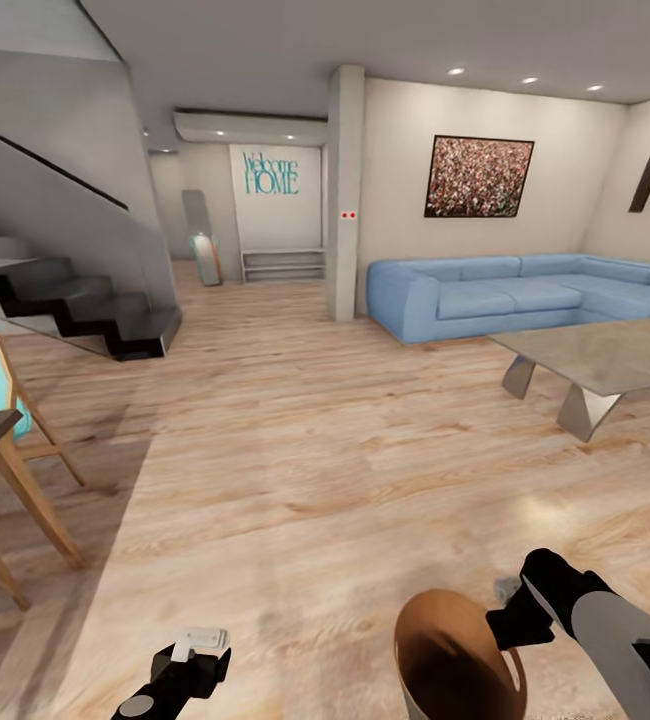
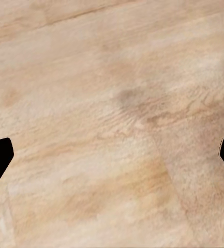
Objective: Put the three can of soda from the living room inside the tash can in the kitchen.
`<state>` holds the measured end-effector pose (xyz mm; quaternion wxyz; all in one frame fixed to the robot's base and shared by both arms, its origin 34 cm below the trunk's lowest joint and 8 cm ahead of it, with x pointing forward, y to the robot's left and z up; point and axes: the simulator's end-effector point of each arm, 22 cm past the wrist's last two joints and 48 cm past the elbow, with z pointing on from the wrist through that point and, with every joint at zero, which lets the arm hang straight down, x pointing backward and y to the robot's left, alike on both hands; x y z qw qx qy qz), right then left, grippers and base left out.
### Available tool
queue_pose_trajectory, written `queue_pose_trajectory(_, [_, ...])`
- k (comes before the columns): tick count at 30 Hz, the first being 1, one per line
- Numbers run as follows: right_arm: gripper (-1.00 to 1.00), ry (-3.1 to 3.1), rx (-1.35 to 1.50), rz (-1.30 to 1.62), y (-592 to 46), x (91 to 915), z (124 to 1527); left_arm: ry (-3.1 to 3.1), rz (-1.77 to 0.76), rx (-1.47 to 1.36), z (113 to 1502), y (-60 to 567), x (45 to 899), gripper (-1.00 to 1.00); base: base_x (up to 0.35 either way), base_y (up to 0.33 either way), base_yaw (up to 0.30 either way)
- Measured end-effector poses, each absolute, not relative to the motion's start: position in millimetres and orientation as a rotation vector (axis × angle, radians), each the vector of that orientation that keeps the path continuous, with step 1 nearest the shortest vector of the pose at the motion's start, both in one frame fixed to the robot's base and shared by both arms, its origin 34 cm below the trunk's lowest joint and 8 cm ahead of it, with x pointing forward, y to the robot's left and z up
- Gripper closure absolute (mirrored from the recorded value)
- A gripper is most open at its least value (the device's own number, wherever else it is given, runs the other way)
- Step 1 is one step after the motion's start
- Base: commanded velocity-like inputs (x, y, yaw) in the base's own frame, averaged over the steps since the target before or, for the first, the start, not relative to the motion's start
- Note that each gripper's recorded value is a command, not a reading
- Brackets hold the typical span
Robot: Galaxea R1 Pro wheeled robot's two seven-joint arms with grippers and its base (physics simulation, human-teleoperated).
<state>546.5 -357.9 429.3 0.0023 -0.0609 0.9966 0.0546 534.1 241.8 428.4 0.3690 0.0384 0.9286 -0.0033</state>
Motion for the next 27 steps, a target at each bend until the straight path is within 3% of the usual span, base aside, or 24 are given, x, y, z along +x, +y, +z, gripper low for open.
queue_pose_trajectory(12, [1.00,3.131,-0.169,0.172,-363.7,545.0,427.9,2.389,-0.007,0.098,426.2,242.7,533.1,-1.00,0.015,-0.022,-0.224])
queue_pose_trajectory(27, [1.00,3.131,-0.170,0.170,-364.5,545.0,427.5,2.390,-0.006,0.103,425.5,242.3,532.6,-1.00,0.083,-0.240,-0.233])
